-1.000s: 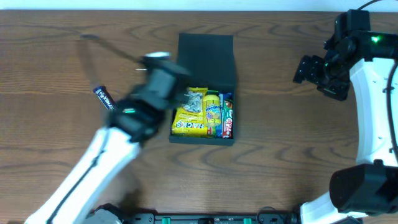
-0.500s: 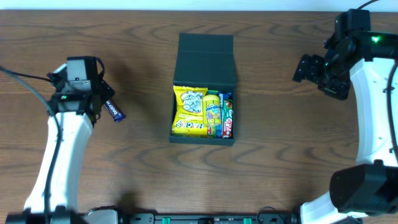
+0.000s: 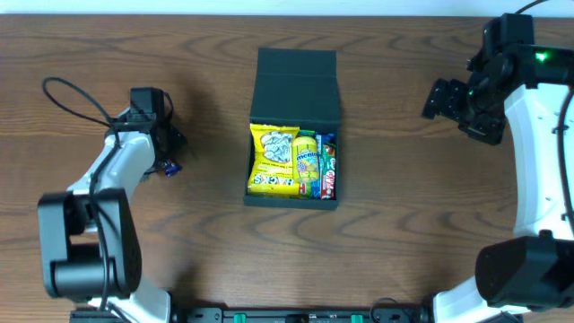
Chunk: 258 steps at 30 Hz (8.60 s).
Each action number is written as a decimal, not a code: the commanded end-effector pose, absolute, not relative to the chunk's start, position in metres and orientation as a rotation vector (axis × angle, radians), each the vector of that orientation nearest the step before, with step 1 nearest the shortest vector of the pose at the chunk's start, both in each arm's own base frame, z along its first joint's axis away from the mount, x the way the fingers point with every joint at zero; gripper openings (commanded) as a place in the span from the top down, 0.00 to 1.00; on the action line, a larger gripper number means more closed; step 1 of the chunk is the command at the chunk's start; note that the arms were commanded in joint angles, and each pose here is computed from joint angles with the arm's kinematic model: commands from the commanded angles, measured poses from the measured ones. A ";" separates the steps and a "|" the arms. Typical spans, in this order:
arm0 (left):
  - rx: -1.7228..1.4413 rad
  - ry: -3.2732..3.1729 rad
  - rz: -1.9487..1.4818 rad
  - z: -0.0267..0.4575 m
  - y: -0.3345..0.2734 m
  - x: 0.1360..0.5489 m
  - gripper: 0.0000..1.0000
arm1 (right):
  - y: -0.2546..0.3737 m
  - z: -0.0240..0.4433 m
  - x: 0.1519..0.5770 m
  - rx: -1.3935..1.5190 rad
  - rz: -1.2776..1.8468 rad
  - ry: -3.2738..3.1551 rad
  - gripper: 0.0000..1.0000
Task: Pack container
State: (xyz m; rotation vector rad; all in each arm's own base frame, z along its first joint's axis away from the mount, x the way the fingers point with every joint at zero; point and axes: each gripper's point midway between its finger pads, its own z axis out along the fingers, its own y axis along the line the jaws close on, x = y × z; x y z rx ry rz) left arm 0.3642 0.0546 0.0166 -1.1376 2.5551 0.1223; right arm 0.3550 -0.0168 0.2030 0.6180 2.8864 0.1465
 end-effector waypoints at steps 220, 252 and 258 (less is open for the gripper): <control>-0.127 2.420 -1.267 0.094 -0.200 0.520 0.94 | 0.187 0.128 0.480 -0.193 1.327 2.223 0.98; 0.569 2.306 -0.941 0.257 -0.176 0.389 0.94 | 0.186 0.216 0.344 -0.589 0.845 2.400 0.99; 0.442 2.510 -0.669 0.223 -0.141 0.385 0.94 | 0.125 0.186 0.359 -0.089 0.480 2.615 0.98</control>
